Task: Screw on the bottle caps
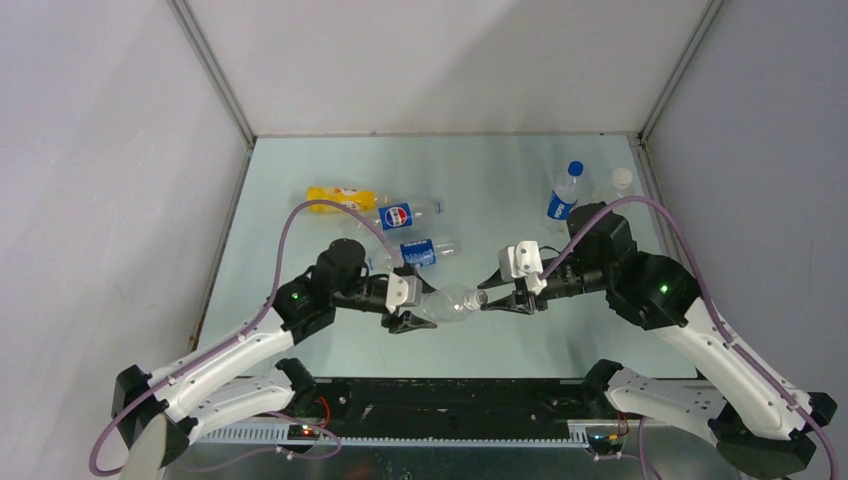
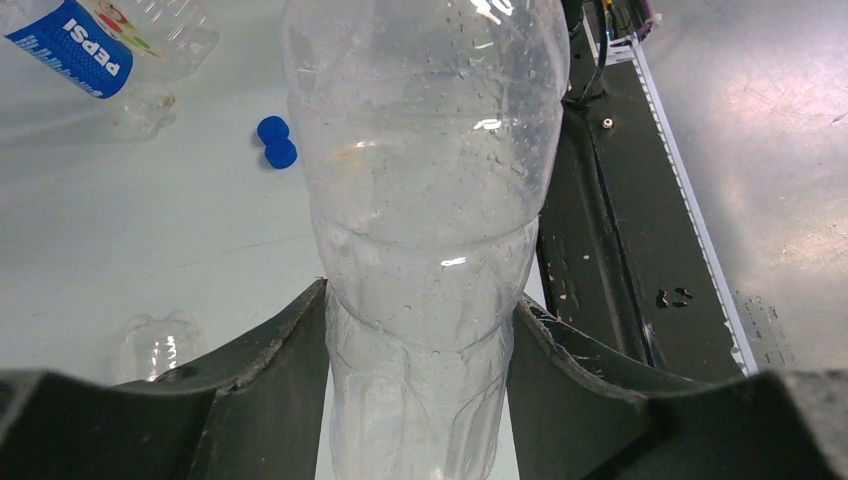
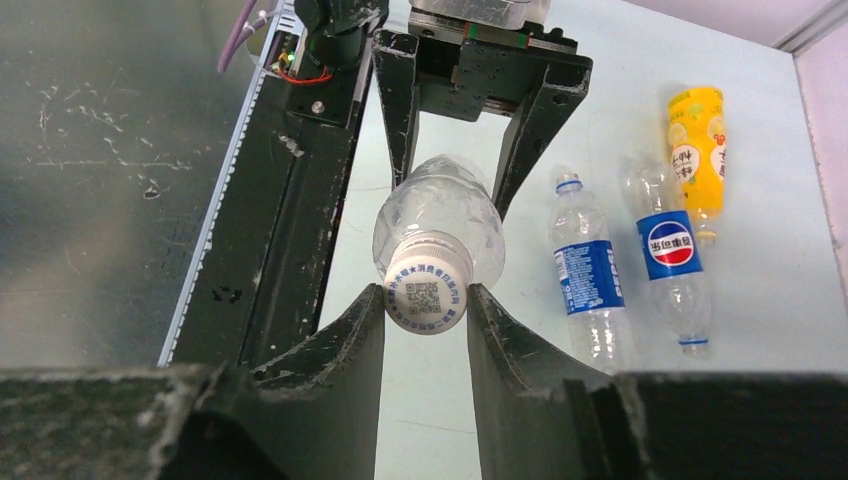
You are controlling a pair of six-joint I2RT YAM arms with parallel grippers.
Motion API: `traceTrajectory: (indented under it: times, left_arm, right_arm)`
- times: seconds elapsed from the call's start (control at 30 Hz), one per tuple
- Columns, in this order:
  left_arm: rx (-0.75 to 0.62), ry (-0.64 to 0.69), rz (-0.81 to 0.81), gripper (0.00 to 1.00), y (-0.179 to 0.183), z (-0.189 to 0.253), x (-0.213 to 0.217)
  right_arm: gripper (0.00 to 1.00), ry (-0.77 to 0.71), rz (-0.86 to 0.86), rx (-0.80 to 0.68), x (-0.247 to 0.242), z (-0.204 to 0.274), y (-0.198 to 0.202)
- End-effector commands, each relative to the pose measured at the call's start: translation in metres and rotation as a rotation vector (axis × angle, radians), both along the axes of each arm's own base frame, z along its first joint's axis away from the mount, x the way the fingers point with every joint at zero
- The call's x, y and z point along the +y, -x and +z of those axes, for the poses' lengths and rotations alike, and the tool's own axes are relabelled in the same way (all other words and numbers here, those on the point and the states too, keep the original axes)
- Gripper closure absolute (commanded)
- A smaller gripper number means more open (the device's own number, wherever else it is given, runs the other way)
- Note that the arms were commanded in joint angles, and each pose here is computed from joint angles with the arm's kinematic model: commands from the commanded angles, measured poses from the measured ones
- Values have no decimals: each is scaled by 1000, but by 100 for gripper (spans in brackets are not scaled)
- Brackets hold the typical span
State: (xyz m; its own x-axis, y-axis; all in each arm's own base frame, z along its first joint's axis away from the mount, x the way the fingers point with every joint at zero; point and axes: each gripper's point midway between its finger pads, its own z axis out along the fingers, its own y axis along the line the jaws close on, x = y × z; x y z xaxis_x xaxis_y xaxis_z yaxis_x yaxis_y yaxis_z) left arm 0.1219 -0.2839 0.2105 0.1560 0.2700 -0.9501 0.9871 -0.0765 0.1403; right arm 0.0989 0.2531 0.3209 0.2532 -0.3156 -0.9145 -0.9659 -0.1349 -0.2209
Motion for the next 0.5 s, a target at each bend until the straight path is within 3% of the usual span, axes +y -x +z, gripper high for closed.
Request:
traceTrajectory:
  times: [0.0, 0.13, 0.3, 0.47]
  left_arm:
    - [-95, 90, 49, 100, -15, 44, -6]
    - [-139, 115, 123, 100, -28, 51, -3]
    - [-237, 151, 266, 100, -48, 64, 4]
    - [-389, 194, 433, 100, -64, 68, 12]
  right_arm:
    - [78, -15, -15, 46, 6, 10, 1]
    - [83, 19, -135, 146, 9, 2, -10]
    - [97, 38, -357, 305, 12, -9, -30]
    - [100, -69, -671, 618, 17, -12, -51]
